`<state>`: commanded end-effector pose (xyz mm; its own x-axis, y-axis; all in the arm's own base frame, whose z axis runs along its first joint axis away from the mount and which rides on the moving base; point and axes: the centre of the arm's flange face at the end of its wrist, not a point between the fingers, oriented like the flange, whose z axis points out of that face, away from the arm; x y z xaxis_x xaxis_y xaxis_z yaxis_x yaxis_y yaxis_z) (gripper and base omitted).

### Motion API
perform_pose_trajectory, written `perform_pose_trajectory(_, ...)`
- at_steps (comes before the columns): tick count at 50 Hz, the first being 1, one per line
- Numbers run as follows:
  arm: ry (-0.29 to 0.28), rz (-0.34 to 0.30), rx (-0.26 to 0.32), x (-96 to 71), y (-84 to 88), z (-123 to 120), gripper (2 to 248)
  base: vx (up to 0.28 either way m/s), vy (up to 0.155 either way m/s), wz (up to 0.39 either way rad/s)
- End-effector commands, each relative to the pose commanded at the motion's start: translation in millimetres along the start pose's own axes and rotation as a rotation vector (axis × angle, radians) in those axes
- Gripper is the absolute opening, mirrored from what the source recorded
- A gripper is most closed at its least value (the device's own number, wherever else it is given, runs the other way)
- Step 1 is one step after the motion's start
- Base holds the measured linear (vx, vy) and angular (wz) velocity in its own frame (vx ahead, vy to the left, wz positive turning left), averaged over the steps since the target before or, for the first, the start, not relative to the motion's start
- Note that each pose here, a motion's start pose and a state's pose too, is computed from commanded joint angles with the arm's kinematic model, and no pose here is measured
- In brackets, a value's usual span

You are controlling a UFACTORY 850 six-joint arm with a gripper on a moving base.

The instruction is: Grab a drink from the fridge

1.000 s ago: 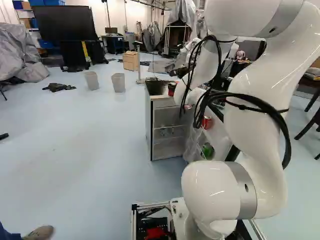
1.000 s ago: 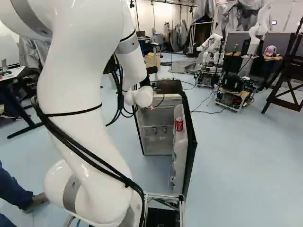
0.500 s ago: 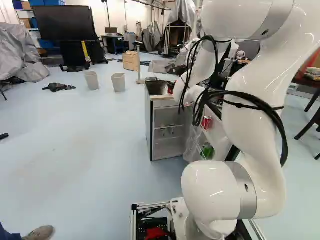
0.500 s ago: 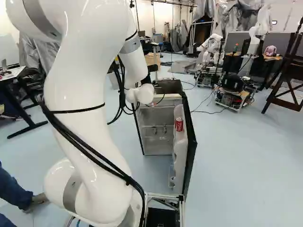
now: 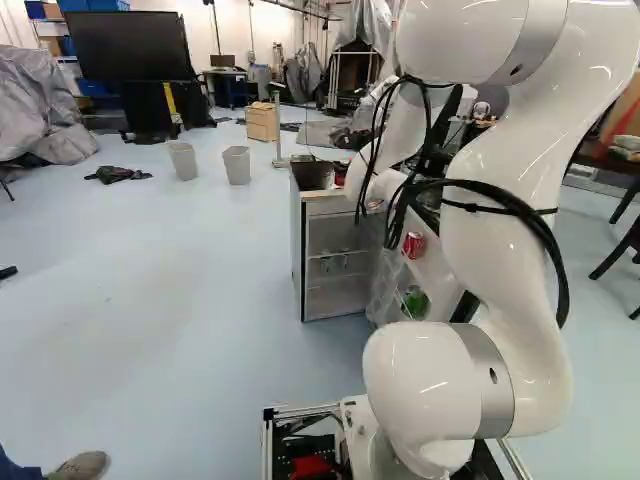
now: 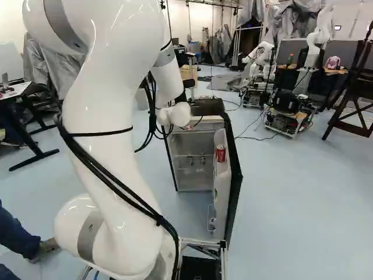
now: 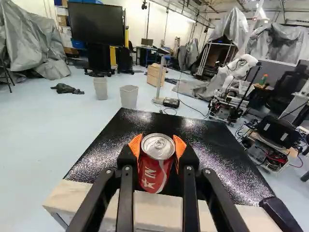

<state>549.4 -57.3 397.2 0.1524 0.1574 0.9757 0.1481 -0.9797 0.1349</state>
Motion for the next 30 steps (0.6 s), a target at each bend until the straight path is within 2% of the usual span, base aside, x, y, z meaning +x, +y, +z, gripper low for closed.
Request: perform_pose_trajectory(30,-0.026,0.0,0.0,-2.4,0.1,0.4,93,0.0,0.0,0.0)
